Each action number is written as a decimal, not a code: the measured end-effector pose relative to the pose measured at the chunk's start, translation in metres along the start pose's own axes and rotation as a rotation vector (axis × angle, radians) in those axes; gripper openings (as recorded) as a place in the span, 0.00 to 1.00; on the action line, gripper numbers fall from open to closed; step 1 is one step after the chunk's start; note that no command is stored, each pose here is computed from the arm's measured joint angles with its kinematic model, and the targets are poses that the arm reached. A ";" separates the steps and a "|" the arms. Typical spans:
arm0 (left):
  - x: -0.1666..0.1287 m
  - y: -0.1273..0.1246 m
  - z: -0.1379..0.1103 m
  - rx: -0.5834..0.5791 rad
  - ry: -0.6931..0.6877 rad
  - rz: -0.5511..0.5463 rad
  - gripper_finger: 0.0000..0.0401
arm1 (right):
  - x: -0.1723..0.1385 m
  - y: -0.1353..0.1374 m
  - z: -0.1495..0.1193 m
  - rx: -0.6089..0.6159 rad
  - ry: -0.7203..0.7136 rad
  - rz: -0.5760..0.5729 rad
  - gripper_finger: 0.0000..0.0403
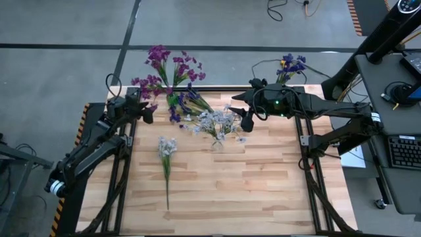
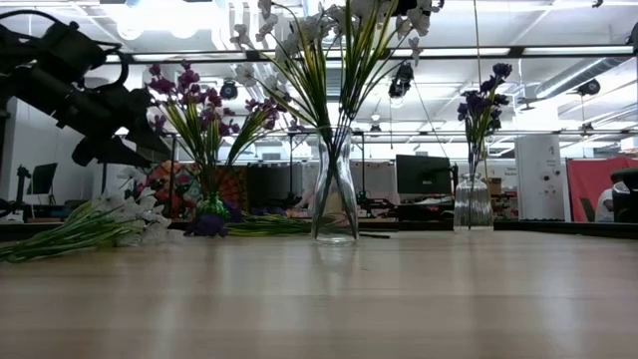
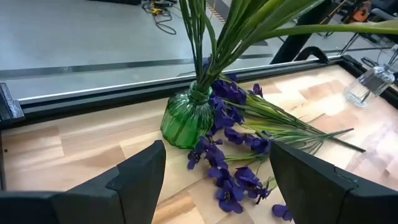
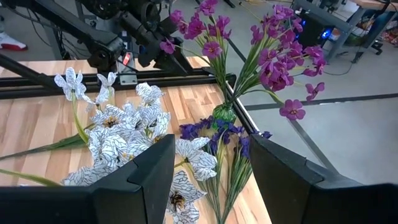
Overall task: Sort flowers into vase by color
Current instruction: Put the bottom blue flowers into the top transparent flower vase
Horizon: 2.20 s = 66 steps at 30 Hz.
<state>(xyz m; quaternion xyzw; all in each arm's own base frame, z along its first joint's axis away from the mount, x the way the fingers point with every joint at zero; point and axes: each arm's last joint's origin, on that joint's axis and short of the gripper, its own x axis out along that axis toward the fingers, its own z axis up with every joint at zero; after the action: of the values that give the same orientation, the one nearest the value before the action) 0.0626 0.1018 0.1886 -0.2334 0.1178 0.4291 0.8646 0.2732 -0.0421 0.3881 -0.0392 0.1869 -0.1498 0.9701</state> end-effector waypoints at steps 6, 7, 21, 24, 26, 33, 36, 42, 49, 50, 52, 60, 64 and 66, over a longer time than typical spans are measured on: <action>-0.001 0.000 0.001 -0.008 -0.015 0.006 0.67 | 0.001 0.000 -0.001 0.000 0.004 0.000 0.49; -0.001 0.000 0.001 -0.018 -0.019 0.008 0.67 | 0.001 0.000 -0.001 -0.001 0.004 0.000 0.49; -0.014 -0.005 0.005 -0.220 -0.045 -0.052 0.67 | 0.001 0.000 -0.003 -0.007 0.010 0.001 0.49; -0.021 -0.009 0.009 -0.222 -0.029 -0.085 0.67 | 0.001 0.000 -0.003 -0.005 0.010 0.001 0.49; -0.026 -0.011 0.013 -0.219 -0.037 -0.101 0.67 | 0.001 0.000 -0.003 -0.005 0.011 0.001 0.49; -0.048 -0.020 0.031 -0.173 -0.114 -0.124 0.67 | 0.002 0.001 -0.005 -0.016 0.029 0.002 0.49; -0.057 -0.024 0.038 -0.147 -0.157 -0.134 0.67 | 0.002 0.001 -0.005 -0.017 0.029 0.002 0.49; -0.071 -0.027 0.039 -0.136 -0.146 -0.127 0.67 | 0.002 0.001 -0.006 -0.014 0.031 0.002 0.49; -0.094 -0.033 0.043 -0.104 -0.239 -0.161 0.67 | 0.002 0.001 -0.005 -0.013 0.028 0.001 0.49; -0.098 -0.034 0.045 -0.087 -0.261 -0.178 0.67 | 0.002 0.000 -0.005 -0.011 0.024 -0.003 0.49; -0.103 -0.038 0.049 -0.050 -0.314 -0.252 0.67 | 0.004 -0.002 -0.003 -0.004 0.002 -0.033 0.49; -0.116 -0.051 0.069 0.119 -0.500 -0.482 0.67 | 0.002 -0.019 0.008 0.063 -0.059 -0.167 0.49; -0.108 -0.051 0.076 0.164 -0.502 -0.468 0.67 | 0.000 -0.025 0.021 0.089 -0.132 -0.188 0.49; -0.102 -0.051 0.081 0.180 -0.496 -0.476 0.67 | 0.003 -0.031 0.027 0.087 -0.146 -0.208 0.49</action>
<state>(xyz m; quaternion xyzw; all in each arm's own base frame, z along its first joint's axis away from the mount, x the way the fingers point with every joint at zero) 0.0420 0.0457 0.3150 -0.0660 -0.1161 0.2471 0.9597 0.2777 -0.0722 0.4156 -0.0273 0.1040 -0.2542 0.9612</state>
